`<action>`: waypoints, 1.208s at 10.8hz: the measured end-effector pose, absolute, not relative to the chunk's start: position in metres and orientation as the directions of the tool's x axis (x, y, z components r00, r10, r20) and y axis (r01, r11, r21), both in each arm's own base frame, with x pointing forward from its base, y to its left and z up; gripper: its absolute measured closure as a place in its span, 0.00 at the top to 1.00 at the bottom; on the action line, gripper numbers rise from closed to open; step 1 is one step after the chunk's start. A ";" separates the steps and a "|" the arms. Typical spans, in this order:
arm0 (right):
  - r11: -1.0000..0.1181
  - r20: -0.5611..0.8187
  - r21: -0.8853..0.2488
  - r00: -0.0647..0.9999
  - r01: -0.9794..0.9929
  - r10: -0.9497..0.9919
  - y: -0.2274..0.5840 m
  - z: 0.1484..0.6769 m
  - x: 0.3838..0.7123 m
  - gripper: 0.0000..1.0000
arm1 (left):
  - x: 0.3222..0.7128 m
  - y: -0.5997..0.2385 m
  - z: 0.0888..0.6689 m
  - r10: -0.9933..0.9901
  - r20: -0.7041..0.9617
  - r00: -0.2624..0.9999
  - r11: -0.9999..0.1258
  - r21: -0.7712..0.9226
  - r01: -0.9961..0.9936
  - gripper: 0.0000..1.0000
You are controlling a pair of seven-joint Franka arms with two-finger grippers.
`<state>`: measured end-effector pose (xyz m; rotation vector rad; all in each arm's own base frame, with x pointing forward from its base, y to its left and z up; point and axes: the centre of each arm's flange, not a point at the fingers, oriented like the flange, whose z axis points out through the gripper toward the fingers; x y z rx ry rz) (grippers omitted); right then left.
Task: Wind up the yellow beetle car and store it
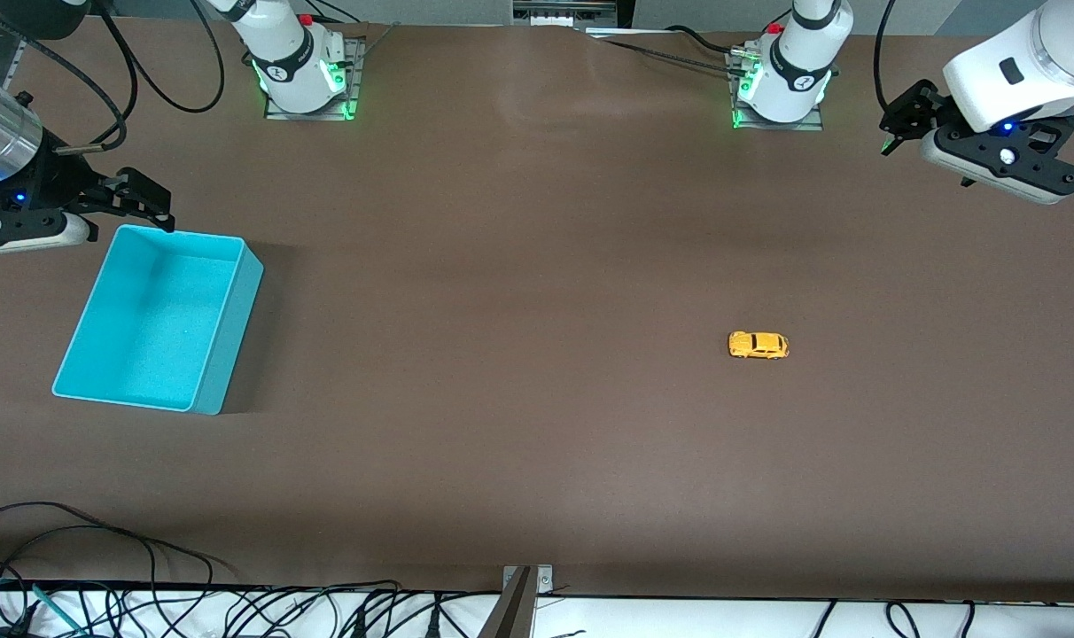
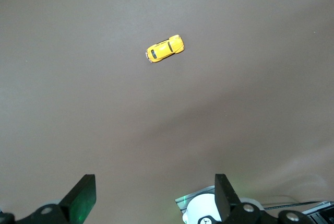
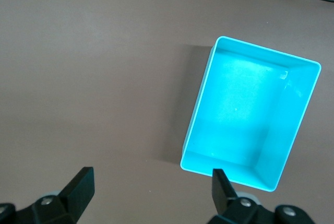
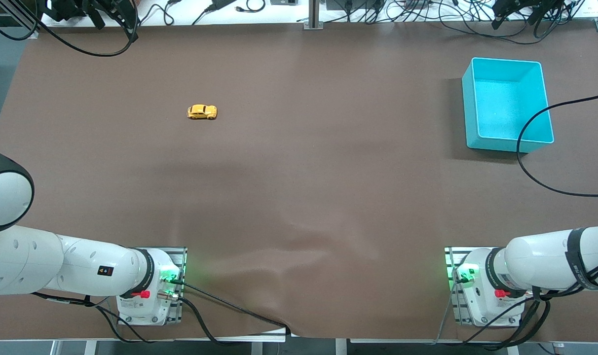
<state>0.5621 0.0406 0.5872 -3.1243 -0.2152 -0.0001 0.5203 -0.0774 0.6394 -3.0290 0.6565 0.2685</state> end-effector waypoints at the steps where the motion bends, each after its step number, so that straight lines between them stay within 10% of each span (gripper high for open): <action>1: -0.991 -0.005 -0.010 0.991 0.137 0.137 0.041 0.587 0.561 1.00 | 0.522 -0.076 0.638 -0.406 -0.173 0.897 -0.912 0.007 -0.411 1.00; 13: -0.991 -0.021 -0.011 0.990 0.137 0.137 0.040 0.585 0.560 1.00 | 0.523 -0.075 0.641 -0.339 -0.152 0.929 -0.940 0.007 -0.342 1.00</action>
